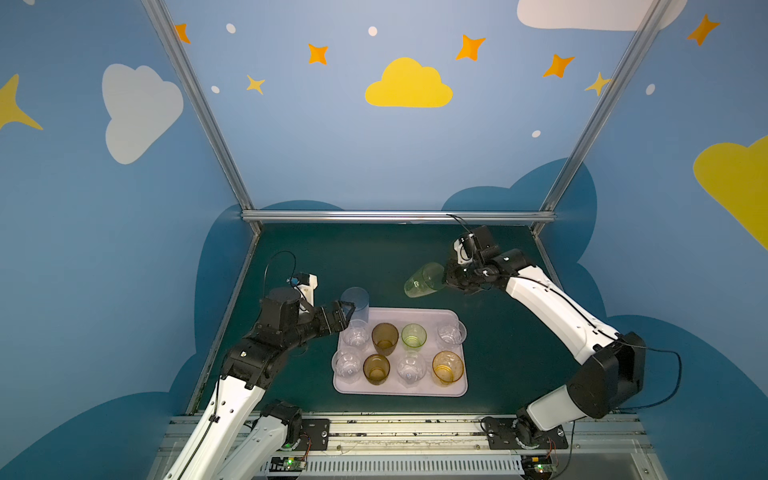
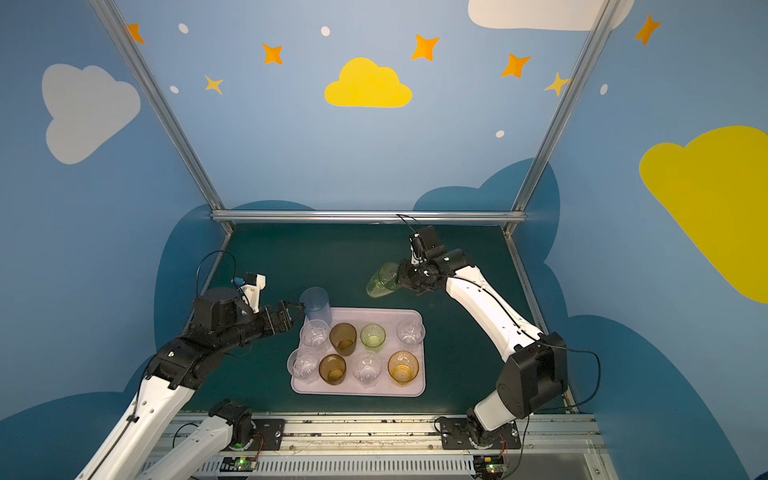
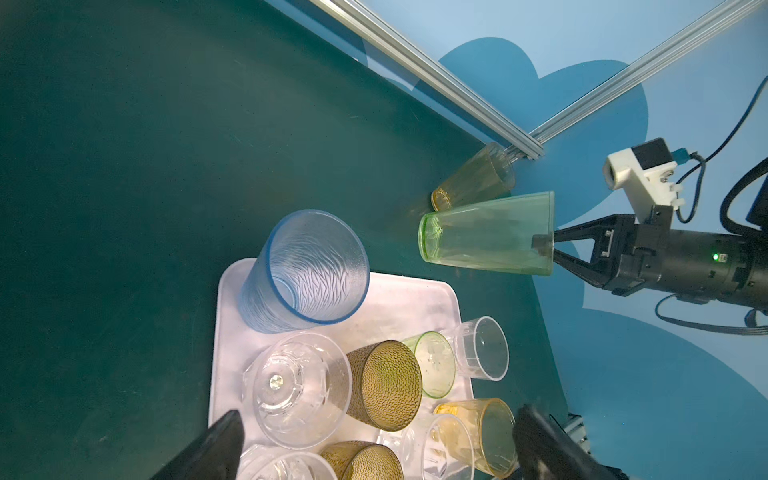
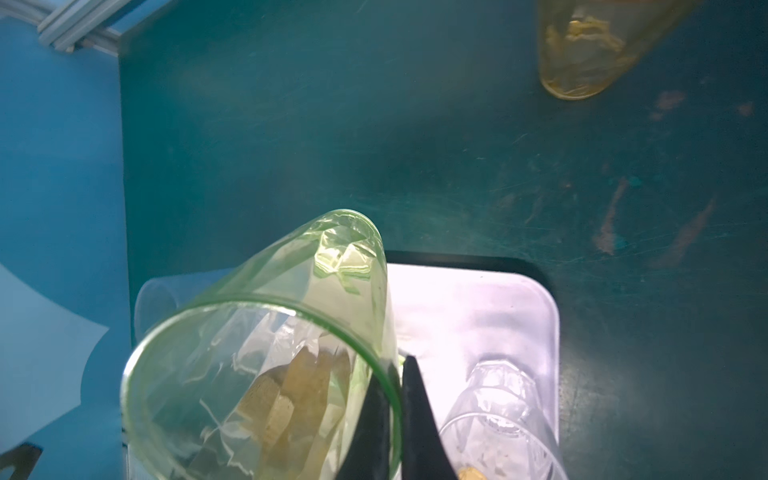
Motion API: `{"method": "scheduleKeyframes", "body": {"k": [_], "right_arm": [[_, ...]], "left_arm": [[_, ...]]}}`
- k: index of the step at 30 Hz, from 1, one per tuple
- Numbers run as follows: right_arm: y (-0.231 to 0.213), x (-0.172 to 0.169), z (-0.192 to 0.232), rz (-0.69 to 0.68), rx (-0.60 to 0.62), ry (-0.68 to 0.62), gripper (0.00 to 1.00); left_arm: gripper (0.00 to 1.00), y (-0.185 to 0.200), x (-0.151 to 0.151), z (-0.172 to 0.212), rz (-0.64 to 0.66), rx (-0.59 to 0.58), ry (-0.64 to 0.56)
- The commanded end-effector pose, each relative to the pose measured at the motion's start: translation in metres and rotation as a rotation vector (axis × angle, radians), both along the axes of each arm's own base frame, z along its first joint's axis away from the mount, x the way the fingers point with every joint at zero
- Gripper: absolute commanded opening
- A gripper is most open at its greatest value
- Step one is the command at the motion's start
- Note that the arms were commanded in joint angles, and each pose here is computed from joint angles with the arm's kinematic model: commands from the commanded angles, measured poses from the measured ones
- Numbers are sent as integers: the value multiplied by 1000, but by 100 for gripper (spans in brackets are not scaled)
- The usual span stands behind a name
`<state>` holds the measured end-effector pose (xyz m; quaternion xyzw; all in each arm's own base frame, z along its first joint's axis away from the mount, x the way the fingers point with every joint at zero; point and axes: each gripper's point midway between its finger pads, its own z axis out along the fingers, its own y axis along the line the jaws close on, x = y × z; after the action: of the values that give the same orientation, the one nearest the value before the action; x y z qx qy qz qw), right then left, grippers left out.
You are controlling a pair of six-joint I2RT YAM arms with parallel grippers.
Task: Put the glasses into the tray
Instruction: 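Lift the green glass and carry it toward the tray with right gripper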
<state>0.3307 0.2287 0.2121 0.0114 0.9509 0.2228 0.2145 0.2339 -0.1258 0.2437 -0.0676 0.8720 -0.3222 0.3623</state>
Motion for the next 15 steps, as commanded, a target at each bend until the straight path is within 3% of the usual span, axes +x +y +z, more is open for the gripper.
{"method": "scheduleKeyframes", "body": {"k": [1, 7, 15], "right_arm": [[7, -8, 27, 36, 7, -61, 0], [19, -17, 19, 86, -58, -45, 0], [35, -24, -15, 187, -178, 71, 0]], "left_arm": [[100, -4, 2, 14, -9, -33, -27], [100, -5, 2, 13, -11, -39, -18], [100, -2, 2, 9, -1, -23, -12]]}}
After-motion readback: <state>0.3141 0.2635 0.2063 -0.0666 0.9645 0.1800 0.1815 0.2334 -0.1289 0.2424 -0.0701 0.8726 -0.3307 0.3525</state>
